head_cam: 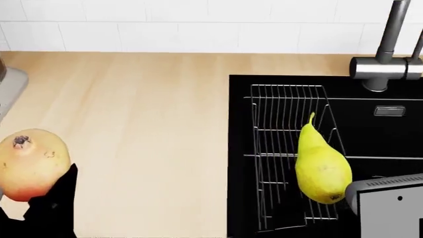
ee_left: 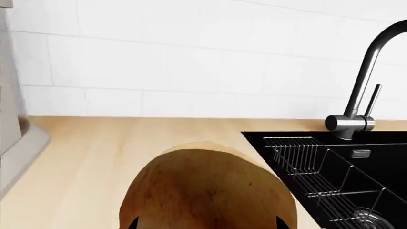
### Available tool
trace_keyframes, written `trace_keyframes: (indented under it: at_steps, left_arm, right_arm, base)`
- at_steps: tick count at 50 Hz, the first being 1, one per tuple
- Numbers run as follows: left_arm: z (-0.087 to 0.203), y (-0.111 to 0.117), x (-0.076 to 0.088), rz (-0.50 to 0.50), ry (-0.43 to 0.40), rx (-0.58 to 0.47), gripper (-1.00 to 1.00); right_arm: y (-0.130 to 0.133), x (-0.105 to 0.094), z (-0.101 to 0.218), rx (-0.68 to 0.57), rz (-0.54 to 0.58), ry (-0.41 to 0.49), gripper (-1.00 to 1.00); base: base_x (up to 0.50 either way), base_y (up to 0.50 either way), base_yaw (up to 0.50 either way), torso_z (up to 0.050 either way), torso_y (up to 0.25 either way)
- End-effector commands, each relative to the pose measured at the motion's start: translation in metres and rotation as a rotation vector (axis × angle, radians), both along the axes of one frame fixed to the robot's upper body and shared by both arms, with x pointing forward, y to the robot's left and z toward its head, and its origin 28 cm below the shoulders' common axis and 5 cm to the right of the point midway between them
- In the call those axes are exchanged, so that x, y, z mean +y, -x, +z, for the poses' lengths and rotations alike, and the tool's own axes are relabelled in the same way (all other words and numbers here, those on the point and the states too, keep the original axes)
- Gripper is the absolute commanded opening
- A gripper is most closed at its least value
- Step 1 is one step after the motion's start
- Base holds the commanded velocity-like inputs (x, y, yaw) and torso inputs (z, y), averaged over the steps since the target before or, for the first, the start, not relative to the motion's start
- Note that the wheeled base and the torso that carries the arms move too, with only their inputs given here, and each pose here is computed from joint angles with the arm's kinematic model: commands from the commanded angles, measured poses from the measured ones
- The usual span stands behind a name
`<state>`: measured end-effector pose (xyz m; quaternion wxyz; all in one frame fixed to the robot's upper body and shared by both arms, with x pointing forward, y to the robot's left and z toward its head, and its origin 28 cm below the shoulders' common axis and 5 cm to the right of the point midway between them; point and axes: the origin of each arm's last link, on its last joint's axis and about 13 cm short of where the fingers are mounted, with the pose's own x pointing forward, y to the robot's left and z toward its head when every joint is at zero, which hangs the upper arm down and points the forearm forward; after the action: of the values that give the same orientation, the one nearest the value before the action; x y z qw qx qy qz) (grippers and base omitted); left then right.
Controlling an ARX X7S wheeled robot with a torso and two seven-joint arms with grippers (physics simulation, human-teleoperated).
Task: There is a mixed pile of frozen fruits and vegetables on the counter. Locate all the frozen vegetables and place the items in a bowl on the counter. Take all the frozen fruits and defrost them in a running sink.
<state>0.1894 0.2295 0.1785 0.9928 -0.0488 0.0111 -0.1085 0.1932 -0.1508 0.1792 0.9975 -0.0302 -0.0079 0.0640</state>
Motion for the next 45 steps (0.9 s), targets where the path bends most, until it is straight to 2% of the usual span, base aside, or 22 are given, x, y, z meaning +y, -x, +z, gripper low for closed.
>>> trace_keyframes:
  at_steps: [1,45]
  left_arm:
    - [0.0042,-0.0002,0.0026,0.027,0.033,-0.016,-1.00]
    - [0.0049,0.0015,0.0062,0.041,0.029,-0.019,-1.00]
  right_arm:
    - [0.0034,-0.0012,0.0033,-0.025,-0.002,0.030,-1.00]
    - [0.0037,0.0031,-0.0009,-0.018,0.027,0.043,-1.00]
  base:
    - [0.00,-0.50,0.00,0.000,0.000]
    - [0.00,-0.50,0.00,0.000,0.000]
